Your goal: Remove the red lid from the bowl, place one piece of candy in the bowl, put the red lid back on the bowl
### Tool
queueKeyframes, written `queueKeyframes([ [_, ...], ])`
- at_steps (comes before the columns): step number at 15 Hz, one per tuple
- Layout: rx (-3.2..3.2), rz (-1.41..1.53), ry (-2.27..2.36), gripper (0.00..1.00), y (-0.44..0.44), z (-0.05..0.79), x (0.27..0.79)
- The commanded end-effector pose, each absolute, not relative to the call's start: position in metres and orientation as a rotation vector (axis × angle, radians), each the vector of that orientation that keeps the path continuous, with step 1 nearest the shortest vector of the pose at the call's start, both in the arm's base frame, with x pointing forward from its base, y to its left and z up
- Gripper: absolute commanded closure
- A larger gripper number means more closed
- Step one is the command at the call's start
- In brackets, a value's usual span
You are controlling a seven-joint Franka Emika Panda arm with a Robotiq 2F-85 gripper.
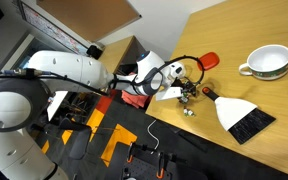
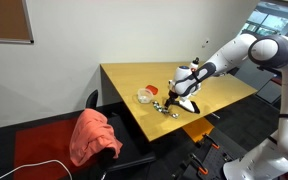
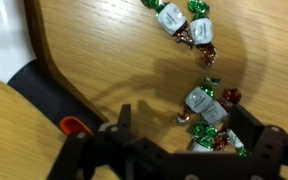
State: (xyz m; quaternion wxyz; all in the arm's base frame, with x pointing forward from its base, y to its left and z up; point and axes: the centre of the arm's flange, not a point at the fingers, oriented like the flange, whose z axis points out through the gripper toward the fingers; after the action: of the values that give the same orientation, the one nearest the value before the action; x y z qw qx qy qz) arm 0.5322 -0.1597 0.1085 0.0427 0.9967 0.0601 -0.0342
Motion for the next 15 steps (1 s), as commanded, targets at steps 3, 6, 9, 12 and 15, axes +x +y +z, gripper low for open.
queueKeyframes([
  [3,3.078,-0.082,0.267,0.0,-0.153,0.113,0.528],
  [6,3.081,-0.094,0.274,0.0,-0.149,0.11,0.529],
  [9,3.083,-0.104,0.277,0.0,-0.148,0.104,0.53],
  [12,3.082,-0.115,0.283,0.0,-0.146,0.099,0.529],
  [15,3.082,-0.129,0.29,0.27,-0.145,0.093,0.527],
])
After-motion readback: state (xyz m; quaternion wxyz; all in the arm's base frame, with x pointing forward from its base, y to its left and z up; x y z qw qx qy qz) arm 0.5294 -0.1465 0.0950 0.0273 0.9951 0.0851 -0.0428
